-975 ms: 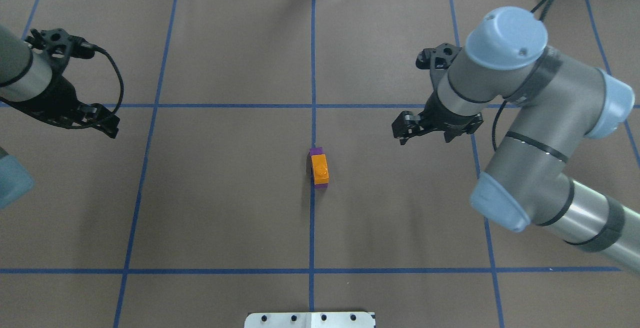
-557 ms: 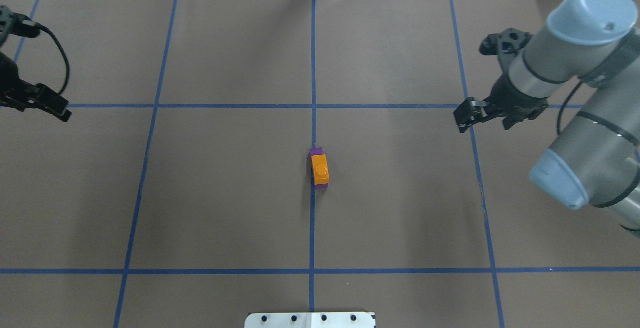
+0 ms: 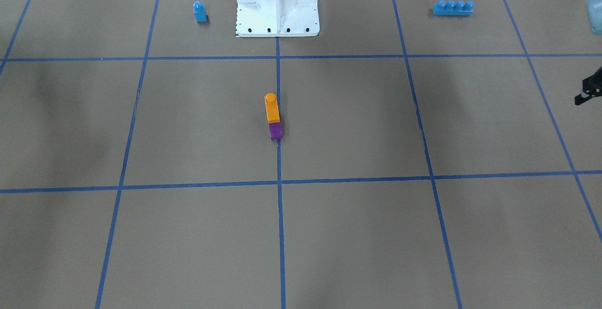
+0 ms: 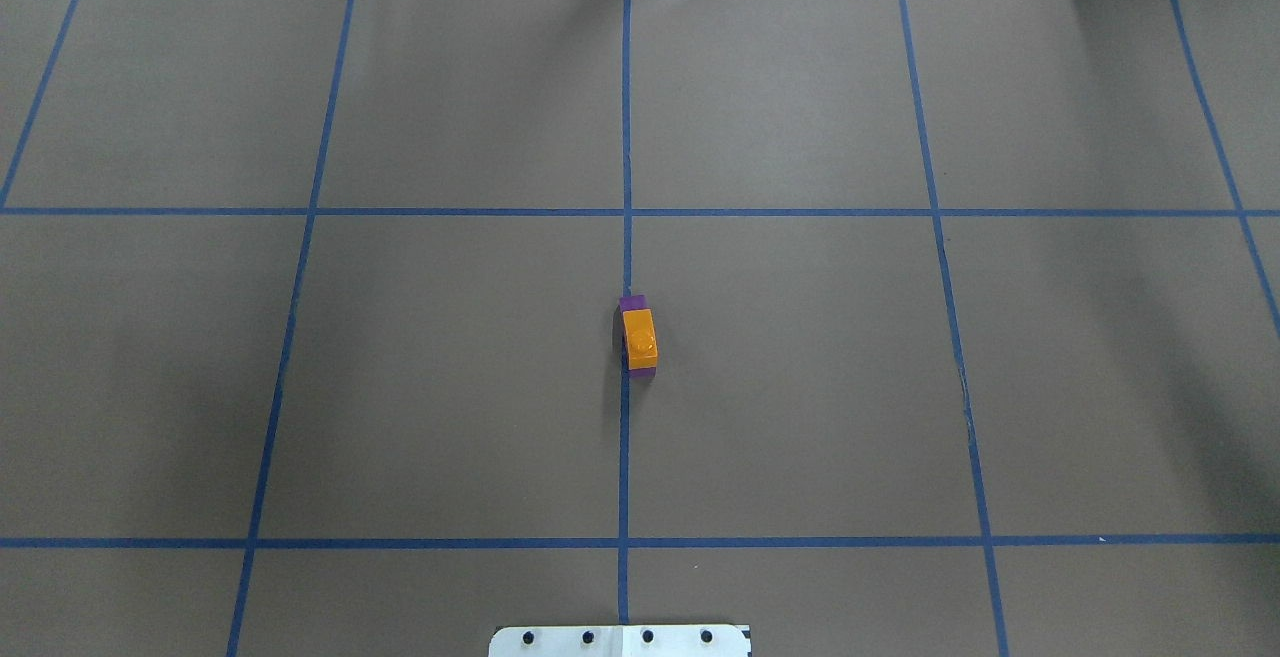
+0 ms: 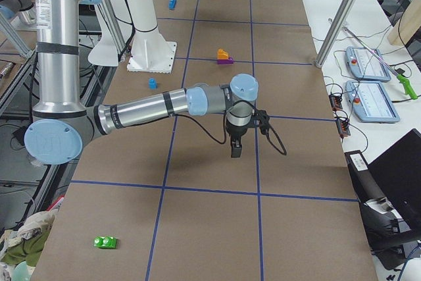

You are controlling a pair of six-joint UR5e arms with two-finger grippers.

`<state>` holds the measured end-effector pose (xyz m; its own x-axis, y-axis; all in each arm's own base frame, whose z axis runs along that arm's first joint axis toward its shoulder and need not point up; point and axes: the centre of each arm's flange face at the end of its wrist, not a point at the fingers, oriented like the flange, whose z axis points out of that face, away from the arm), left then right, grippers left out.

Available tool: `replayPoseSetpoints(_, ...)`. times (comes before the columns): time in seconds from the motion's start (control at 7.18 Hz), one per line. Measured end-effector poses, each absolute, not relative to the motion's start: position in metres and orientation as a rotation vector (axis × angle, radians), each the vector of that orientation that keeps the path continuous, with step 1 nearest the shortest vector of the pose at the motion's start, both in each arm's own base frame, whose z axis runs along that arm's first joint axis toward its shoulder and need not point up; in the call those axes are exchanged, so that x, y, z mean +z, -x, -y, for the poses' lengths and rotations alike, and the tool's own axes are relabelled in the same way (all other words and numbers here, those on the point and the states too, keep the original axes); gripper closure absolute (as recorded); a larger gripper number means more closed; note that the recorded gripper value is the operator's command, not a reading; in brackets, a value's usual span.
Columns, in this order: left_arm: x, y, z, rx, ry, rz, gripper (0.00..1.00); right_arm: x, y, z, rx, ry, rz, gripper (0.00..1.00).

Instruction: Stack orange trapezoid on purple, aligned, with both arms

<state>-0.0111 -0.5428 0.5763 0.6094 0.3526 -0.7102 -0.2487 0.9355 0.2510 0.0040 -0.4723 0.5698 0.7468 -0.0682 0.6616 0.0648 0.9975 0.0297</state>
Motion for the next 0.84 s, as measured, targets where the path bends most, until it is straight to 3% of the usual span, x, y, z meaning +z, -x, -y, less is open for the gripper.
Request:
replayPoseSetpoints(0.42, 0.605, 0.041, 0.534, 0.281, -0.102, -0.839, 0.0, 0.611, -0.043, 0.451, -0.064, 0.011, 0.753, 0.0)
replayPoseSetpoints(0.84, 0.605, 0.043, 0.535, 0.215, -0.075, -0.832, 0.0, 0.604, -0.044, 0.456, -0.09, -0.014, 0.75, 0.0)
